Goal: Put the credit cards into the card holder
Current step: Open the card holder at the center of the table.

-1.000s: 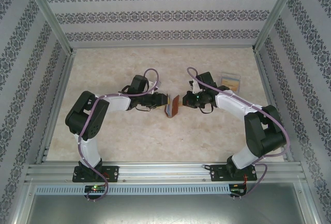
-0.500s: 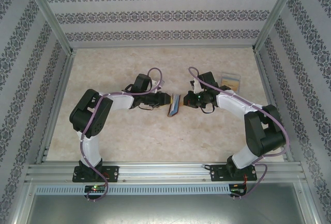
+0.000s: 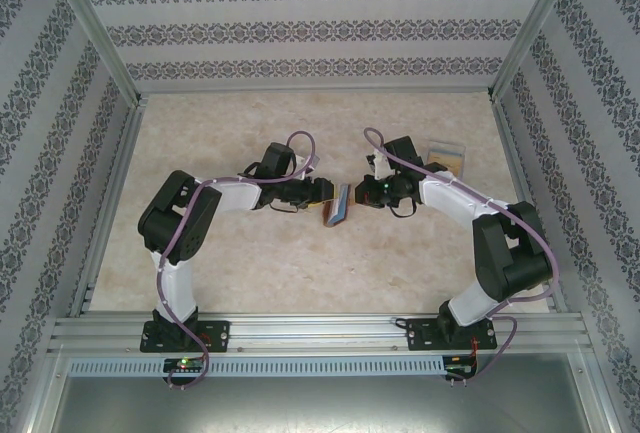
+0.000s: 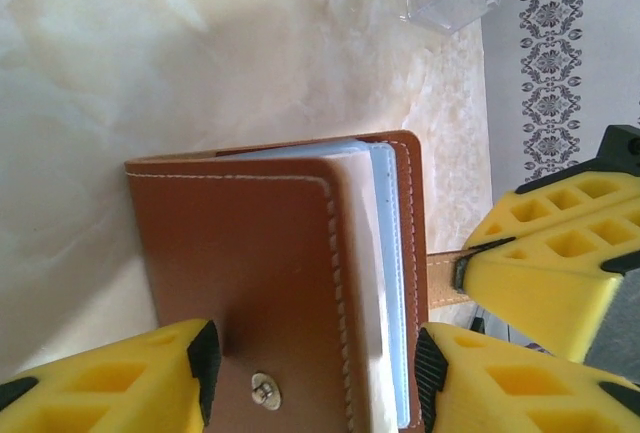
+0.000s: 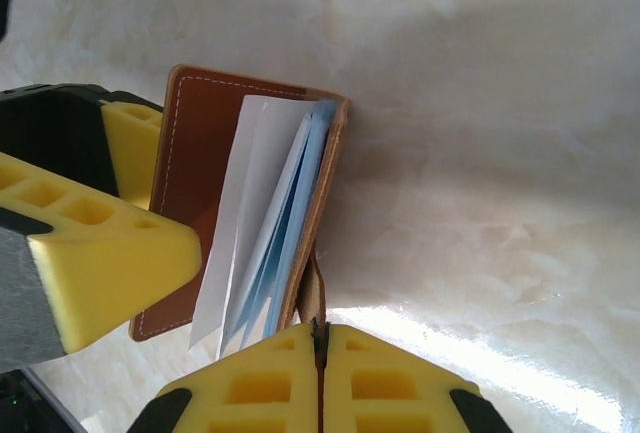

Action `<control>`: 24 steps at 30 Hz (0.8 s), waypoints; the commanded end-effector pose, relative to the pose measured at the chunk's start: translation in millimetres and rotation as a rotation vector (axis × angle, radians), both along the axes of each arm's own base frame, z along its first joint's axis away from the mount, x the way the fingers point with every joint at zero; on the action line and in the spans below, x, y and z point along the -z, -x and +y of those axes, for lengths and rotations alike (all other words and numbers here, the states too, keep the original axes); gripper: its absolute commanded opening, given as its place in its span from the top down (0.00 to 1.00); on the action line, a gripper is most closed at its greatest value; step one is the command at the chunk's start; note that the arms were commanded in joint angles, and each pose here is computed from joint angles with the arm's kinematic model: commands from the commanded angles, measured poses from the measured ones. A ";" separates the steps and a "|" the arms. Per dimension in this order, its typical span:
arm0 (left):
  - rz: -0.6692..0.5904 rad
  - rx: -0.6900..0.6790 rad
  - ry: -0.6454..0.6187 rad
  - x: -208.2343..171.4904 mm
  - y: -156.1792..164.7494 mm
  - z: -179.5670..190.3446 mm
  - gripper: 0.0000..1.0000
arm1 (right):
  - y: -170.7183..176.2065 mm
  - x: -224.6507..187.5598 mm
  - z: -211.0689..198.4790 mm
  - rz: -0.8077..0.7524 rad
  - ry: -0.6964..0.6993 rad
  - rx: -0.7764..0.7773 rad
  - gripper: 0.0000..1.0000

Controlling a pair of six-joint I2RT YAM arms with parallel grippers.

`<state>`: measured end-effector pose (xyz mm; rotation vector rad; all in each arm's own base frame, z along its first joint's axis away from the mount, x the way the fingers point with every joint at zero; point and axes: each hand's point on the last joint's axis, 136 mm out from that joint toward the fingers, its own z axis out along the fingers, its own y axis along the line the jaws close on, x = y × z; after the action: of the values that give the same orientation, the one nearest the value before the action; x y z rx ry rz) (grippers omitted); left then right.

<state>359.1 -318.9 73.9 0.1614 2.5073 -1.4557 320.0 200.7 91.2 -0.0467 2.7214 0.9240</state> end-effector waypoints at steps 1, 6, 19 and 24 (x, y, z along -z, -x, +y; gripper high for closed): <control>-0.017 0.007 0.005 -2.9 -5.1 -8.3 0.42 | -3.9 -9.7 1.9 -0.009 -0.009 -0.029 1.00; -0.032 0.034 0.017 -15.5 -4.6 -15.2 0.40 | -3.9 -7.5 2.1 0.005 -0.007 -0.030 1.00; -0.084 0.062 -0.166 -0.2 5.4 -4.1 0.41 | -3.8 -4.3 0.9 0.025 0.007 -0.036 1.00; -0.077 0.071 -0.183 3.7 6.8 -3.5 0.39 | -3.9 -7.6 1.6 0.023 0.004 -0.041 1.00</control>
<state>357.2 -320.0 62.7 0.2680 2.6023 -1.2575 319.9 201.6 92.9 -0.0669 2.7618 0.9161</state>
